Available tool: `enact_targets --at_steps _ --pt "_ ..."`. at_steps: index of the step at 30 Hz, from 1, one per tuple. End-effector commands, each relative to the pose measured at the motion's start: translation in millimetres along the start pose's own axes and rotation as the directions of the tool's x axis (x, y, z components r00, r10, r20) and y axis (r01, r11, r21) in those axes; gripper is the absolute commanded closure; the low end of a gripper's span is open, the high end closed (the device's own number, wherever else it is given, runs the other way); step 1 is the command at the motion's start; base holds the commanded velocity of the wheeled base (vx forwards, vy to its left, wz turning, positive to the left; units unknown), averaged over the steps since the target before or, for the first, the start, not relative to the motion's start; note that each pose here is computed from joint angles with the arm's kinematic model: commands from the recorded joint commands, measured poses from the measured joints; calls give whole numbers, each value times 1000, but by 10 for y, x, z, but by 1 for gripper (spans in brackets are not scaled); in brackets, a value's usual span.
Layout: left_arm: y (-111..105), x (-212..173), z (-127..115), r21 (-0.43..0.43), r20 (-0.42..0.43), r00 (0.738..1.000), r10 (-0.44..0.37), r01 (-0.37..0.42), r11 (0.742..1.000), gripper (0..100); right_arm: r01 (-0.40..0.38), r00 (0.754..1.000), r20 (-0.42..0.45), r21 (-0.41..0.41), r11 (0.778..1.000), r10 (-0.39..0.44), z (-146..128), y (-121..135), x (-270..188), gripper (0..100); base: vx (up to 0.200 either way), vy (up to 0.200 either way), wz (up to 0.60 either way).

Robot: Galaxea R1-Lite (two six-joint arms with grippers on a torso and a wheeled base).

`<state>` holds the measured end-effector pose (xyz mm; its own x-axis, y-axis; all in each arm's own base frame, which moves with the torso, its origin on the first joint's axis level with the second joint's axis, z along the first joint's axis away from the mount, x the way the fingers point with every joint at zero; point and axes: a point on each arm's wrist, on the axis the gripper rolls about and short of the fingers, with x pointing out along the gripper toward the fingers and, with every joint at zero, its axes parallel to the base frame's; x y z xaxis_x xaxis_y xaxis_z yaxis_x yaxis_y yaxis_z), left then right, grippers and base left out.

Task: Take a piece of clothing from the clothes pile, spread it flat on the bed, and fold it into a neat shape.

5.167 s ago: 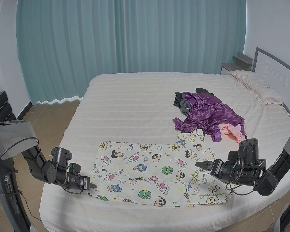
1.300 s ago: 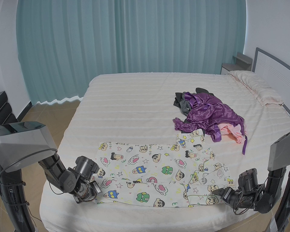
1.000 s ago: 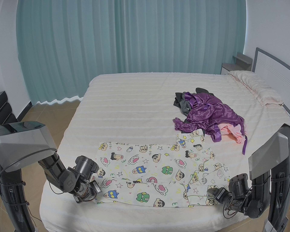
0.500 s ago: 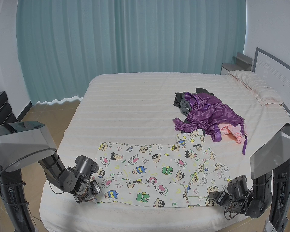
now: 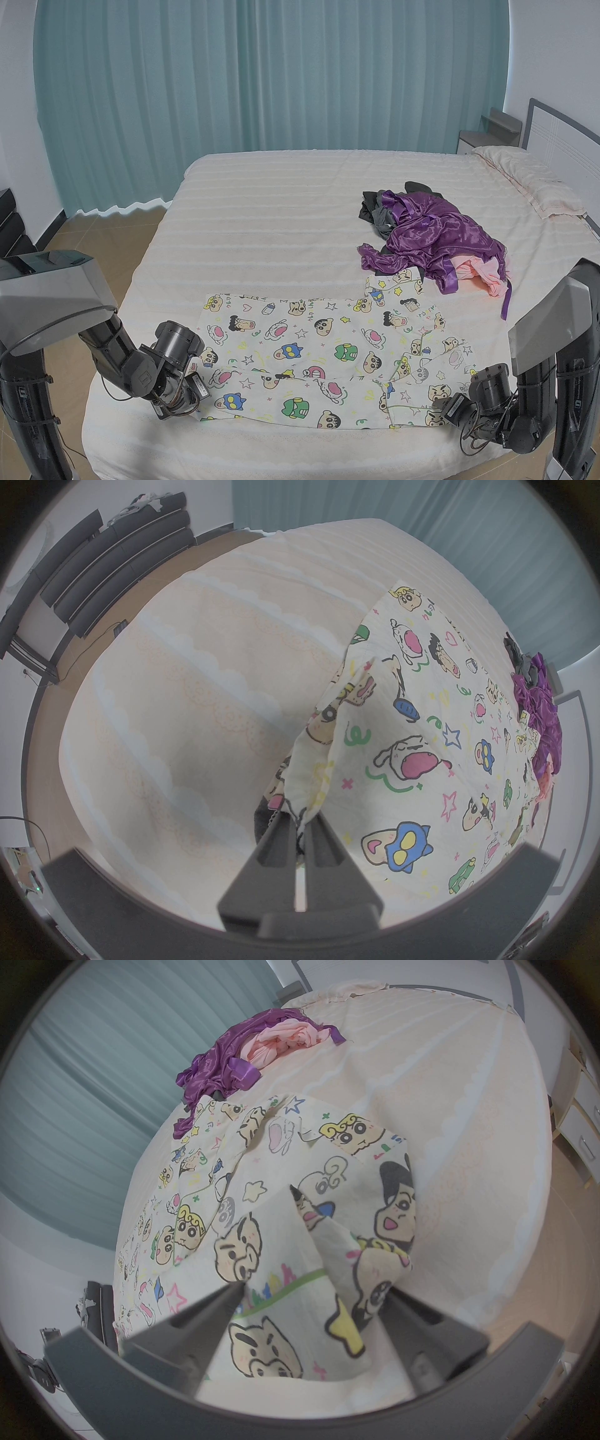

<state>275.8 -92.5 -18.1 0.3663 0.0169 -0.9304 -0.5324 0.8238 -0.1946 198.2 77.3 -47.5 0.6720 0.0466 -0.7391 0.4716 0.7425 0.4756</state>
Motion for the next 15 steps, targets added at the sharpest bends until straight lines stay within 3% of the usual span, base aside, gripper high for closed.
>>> enact_targets --at_steps 1,10,15 --pt "8 -5 -5 2 0 1000 3 -3 1000 100 12 1000 6 4 1000 -12 1 -42 1 100 0 0 0" --pt "28 -70 -7 6 6 1000 4 -4 1000 100 -11 999 50 8 1000 10 60 13 -61 100 0 0 0" --pt "67 -164 -48 16 8 1000 0 0 1000 100 5 999 43 -34 999 -3 89 22 -139 100 0 0 0"
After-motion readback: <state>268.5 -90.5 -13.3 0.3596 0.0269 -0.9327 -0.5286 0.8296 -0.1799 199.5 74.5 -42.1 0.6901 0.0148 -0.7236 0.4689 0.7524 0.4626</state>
